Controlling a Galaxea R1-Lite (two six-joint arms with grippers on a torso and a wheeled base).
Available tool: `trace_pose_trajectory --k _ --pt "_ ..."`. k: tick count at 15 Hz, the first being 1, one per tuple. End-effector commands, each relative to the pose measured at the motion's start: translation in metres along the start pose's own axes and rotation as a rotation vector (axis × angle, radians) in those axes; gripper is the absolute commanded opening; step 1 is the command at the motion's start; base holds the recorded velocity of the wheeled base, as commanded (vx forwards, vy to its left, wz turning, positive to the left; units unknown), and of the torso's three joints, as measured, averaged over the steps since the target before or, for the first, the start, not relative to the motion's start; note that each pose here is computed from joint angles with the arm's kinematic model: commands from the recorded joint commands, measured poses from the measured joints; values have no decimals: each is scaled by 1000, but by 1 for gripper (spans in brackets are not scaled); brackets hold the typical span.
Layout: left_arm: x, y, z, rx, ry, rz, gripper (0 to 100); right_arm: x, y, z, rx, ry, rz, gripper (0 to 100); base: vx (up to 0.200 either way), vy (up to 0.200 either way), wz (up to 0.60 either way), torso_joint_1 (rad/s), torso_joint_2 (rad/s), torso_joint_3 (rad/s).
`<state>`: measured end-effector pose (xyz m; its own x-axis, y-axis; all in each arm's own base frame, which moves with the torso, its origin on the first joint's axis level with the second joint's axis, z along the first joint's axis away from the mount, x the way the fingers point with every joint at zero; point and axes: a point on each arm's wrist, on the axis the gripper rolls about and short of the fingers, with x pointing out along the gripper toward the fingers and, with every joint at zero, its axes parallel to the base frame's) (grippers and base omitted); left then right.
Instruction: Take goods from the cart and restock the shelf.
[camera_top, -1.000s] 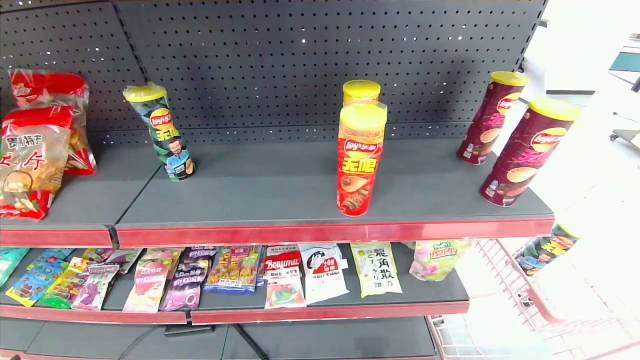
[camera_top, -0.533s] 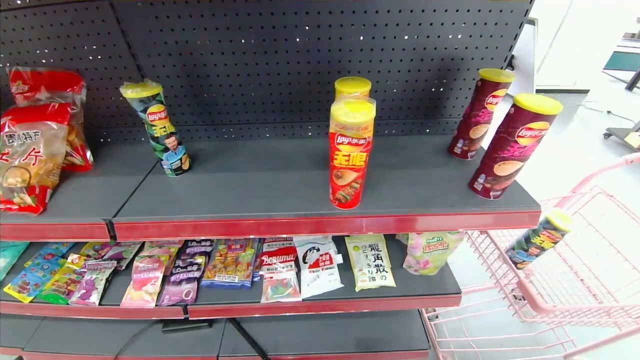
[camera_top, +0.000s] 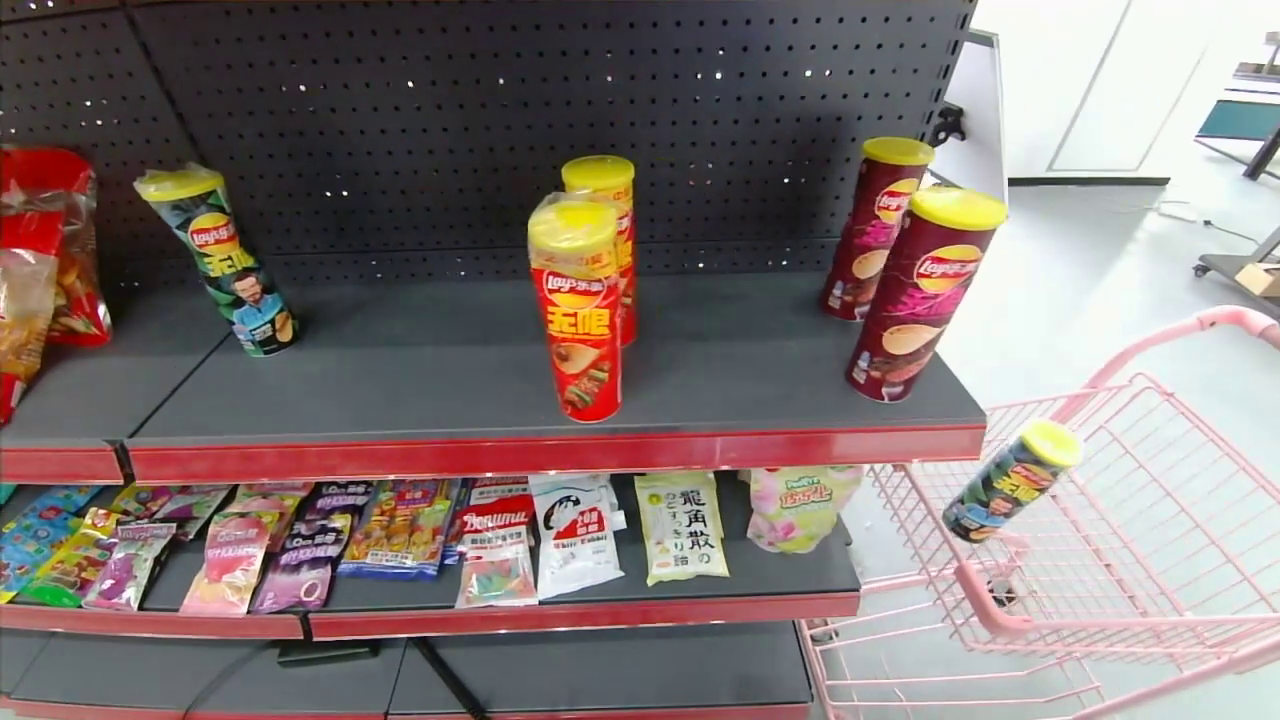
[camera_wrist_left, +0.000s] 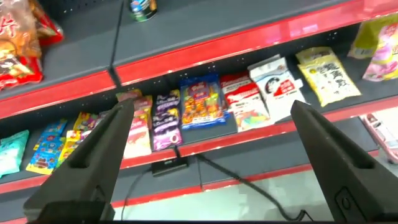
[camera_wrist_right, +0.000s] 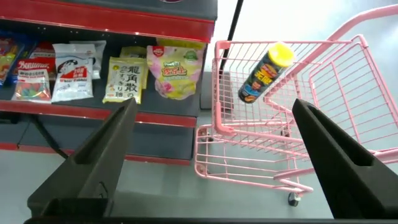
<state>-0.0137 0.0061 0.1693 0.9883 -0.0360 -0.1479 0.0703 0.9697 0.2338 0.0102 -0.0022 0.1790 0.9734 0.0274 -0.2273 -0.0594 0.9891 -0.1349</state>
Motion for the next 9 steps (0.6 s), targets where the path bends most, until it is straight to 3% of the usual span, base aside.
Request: trace_pose_trajectory --k 1,6,8,9 --pt "-1 0 0 -1 -7 4 100 0 0 0 0 1 0 100 0 -200 0 -7 2 2" --pt "-1 0 0 1 -5 13 100 -2 0 -1 2 -10 -1 100 0 -200 0 7 1 1" --pt "-1 0 0 0 -3 13 100 -2 0 -3 -10 -5 -3 100 0 0 0 0 0 0" --pt "-2 0 0 0 -8 14 100 -2 0 -3 -11 -6 -5 100 0 0 -600 7 -2 2"
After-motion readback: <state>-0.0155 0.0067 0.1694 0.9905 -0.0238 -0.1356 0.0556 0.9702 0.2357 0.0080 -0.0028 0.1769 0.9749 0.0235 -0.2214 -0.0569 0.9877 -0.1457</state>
